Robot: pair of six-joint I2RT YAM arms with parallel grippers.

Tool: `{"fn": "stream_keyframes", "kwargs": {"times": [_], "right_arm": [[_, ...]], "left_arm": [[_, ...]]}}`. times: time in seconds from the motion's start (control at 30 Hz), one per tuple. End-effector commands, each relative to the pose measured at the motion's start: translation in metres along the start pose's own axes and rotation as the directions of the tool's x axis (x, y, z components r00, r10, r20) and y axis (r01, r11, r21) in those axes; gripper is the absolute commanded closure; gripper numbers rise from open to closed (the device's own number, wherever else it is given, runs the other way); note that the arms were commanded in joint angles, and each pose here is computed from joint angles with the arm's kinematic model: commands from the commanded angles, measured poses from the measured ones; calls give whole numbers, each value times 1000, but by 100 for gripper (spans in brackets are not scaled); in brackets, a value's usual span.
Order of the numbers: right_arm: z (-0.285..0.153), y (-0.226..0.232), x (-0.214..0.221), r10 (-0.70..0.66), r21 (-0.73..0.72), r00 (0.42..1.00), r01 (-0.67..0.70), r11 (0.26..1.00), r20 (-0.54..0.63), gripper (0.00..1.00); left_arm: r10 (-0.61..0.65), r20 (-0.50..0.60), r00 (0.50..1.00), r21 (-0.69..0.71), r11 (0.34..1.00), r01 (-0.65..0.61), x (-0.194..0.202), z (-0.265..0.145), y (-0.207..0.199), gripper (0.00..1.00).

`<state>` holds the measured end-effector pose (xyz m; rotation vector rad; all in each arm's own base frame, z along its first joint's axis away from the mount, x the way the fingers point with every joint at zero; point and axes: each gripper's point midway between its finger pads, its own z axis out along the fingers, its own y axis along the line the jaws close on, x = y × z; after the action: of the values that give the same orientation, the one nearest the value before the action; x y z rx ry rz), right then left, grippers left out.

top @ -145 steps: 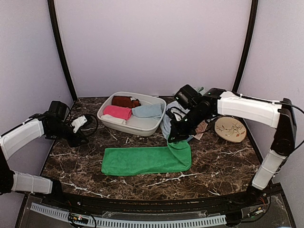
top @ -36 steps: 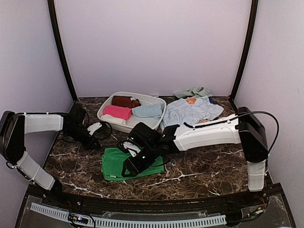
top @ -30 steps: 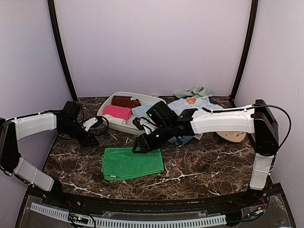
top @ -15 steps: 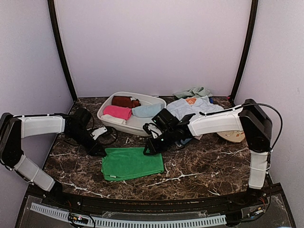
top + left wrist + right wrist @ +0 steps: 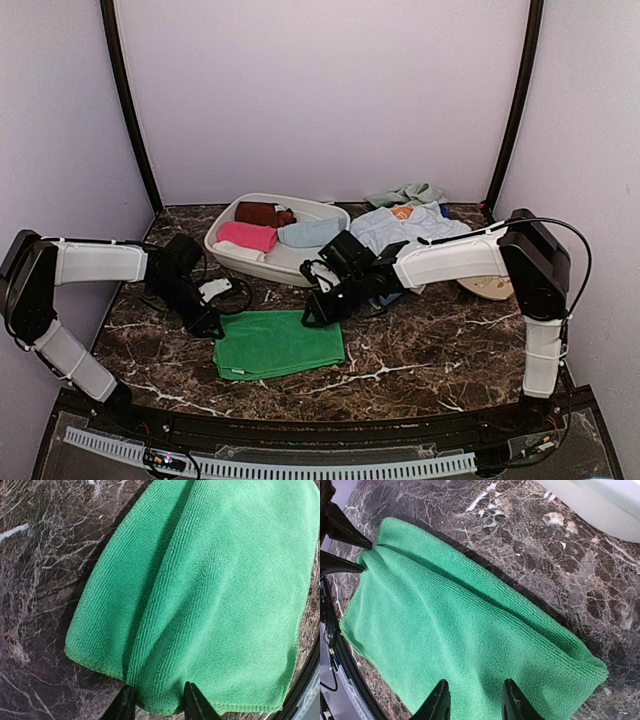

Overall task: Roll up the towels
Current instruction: Smooth out the towel at the center of the board.

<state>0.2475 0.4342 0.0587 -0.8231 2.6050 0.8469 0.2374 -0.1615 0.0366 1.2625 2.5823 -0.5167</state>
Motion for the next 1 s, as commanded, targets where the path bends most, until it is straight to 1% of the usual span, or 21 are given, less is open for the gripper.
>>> {"fn": "stream_keyframes", "kwargs": {"times": [0.0, 0.07, 0.17, 0.23, 0.37, 0.53, 0.7, 0.97], "right_arm": [[3, 5, -4, -26, -15, 999, 27, 1000, 23, 66], [2, 5, -4, -26, -14, 999, 27, 1000, 23, 67], [3, 2, -2, -29, 0, 999, 29, 1000, 19, 67], [2, 0, -1, -29, 9, 999, 29, 1000, 18, 67], [0, -4, 0, -29, 20, 999, 29, 999, 19, 68], [-6, -10, -2, -13, 26, 999, 12, 1000, 45, 68], [-3, -16, -2, 26, 26, 997, -28, 999, 70, 68], [-5, -26, -1, 84, 44, 989, -90, 995, 121, 69]], "left_arm": [[34, -4, 999, -58, 998, -34, -4, -10, 6, 69], [42, 8, 999, -61, 997, -41, -8, -13, 5, 77], [50, 30, 998, -34, 998, -49, -13, -17, -2, 93], [56, 52, 997, -5, 998, -56, -17, -20, -9, 100], [74, 86, 994, 22, 997, -76, -24, -26, -18, 100], [97, 142, 985, -4, 995, -98, -41, -45, -20, 100], [117, 178, 977, -91, 991, -102, -57, -60, -8, 100], [131, 139, 981, -286, 954, -87, -59, -54, 32, 100]]}}
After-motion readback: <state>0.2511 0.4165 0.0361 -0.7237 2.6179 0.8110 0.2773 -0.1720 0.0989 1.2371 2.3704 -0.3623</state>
